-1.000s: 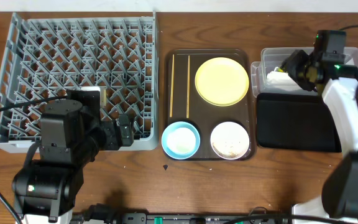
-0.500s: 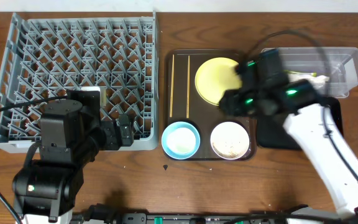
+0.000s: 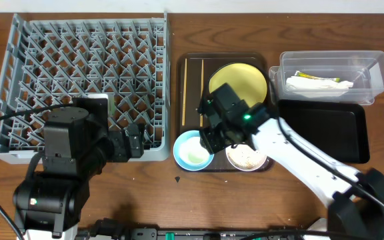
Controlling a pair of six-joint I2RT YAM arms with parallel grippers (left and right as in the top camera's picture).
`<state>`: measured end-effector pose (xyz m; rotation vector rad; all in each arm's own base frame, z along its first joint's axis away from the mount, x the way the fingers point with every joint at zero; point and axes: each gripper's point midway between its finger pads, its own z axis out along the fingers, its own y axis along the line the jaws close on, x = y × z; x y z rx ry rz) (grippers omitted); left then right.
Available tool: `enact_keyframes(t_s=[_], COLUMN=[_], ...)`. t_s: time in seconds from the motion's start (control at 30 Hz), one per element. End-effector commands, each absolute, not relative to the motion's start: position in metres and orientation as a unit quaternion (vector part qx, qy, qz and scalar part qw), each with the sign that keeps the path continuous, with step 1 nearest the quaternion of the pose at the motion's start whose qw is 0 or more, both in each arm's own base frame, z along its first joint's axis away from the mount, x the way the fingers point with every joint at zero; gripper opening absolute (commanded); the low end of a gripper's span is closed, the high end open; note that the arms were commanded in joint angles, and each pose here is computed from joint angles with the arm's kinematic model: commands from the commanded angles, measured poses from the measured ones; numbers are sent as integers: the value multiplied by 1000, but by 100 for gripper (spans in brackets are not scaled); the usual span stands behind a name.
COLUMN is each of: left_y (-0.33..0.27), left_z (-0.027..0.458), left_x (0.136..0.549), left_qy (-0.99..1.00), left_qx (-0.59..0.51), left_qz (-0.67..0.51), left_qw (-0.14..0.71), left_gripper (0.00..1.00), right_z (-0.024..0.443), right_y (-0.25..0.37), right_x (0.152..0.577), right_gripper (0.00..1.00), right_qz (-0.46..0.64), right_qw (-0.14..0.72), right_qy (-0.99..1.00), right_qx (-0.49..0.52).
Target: Sort waste into correct bins and load items into the dishwasher
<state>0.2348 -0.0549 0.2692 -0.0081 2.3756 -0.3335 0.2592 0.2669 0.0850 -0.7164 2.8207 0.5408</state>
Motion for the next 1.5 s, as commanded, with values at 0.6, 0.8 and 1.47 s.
enact_keyframes(t_s=[0.6,0.8,1.47], left_y=[-118,-164,-187], left_z=[307,328,356], left_x=[241,234,207], left_qy=[875,826,757], left_qx=[-12,71,165], left_qz=[-345,-486,-588], left_qw=[340,277,233], left_gripper=[98,96,93], right_z=[198,269,348], right_y=[228,238,276], right_x=[298,296,235], right_gripper=[1,1,1], right_qz=[301,468,608], right_qw=[236,279,309], right_qy=[901,800,576], right_qx=[-206,-251,-450])
